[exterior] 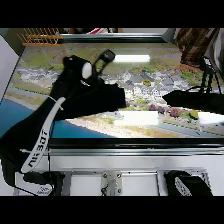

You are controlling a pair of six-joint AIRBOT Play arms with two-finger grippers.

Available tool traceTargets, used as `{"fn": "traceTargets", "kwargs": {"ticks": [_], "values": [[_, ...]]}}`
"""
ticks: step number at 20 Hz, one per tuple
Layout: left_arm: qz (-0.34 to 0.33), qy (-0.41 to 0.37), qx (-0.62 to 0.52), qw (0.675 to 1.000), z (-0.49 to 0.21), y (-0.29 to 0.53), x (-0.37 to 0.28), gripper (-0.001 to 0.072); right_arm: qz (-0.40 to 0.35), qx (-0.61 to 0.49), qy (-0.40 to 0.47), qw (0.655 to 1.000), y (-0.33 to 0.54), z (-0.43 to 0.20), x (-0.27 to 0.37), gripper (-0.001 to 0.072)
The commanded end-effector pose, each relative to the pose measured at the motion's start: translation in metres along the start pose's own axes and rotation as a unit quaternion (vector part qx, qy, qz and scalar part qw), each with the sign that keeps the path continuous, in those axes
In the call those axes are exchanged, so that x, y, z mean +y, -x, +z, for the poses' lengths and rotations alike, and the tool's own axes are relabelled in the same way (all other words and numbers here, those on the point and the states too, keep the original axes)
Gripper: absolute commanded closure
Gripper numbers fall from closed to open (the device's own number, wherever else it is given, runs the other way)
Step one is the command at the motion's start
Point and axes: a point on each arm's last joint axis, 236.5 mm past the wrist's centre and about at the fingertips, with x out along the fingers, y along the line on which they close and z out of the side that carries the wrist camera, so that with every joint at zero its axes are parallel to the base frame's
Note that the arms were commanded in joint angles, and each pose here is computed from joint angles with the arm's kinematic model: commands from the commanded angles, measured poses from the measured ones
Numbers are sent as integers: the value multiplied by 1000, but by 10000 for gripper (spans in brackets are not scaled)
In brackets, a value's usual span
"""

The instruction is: Fold the clothes and pants, and hang the long-sleeved shirts on hangers.

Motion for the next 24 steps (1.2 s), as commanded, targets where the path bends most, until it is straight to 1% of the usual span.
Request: {"fn": "traceTargets", "kwargs": {"ticks": [1,3,4,5,6,8,10,11,13,15,16,17,19,21,23,24], "values": [[-48,-62,-80,994,48,-4,-97,702,-23,-60,-7,998,9,28,-14,700],[-63,-74,-112,989,73,-9,-132,702,-50,-118,-20,992,27,51,-34,700],[-69,-58,-117,989,81,-11,-140,531,-61,-132,-26,989,36,56,-42,700],[-73,-27,-114,990,86,-11,-140,171,-71,-140,-31,987,43,58,-49,699],[-73,7,-100,992,85,-9,-129,30,-77,-143,-36,986,48,58,-53,699],[-61,65,-70,994,73,8,-83,32,-82,-135,-44,986,54,52,-59,700],[-62,172,-60,981,52,33,-24,32,-76,-109,-47,990,51,40,-56,700],[-69,233,-64,968,36,44,4,32,-72,-94,-48,992,49,33,-54,699],[-61,333,-54,939,-15,53,49,32,-64,-73,-50,994,46,24,-51,699],[-33,416,-18,909,-96,47,80,32,-59,-64,-51,995,45,19,-48,700],[-24,456,1,889,-135,42,85,31,-59,-62,-51,995,45,19,-48,699],[-26,504,21,863,-175,36,83,31,-59,-62,-51,995,45,19,-48,699],[-52,594,44,802,-234,23,65,31,-58,-63,-53,995,45,19,-48,700],[-62,673,29,736,-274,12,55,31,-55,-64,-55,995,45,19,-46,700],[-69,742,-4,667,-297,5,51,31,-47,-66,-58,995,45,21,-43,699],[-69,761,-14,645,-306,2,48,31,-44,-67,-59,995,44,21,-41,699]]}}
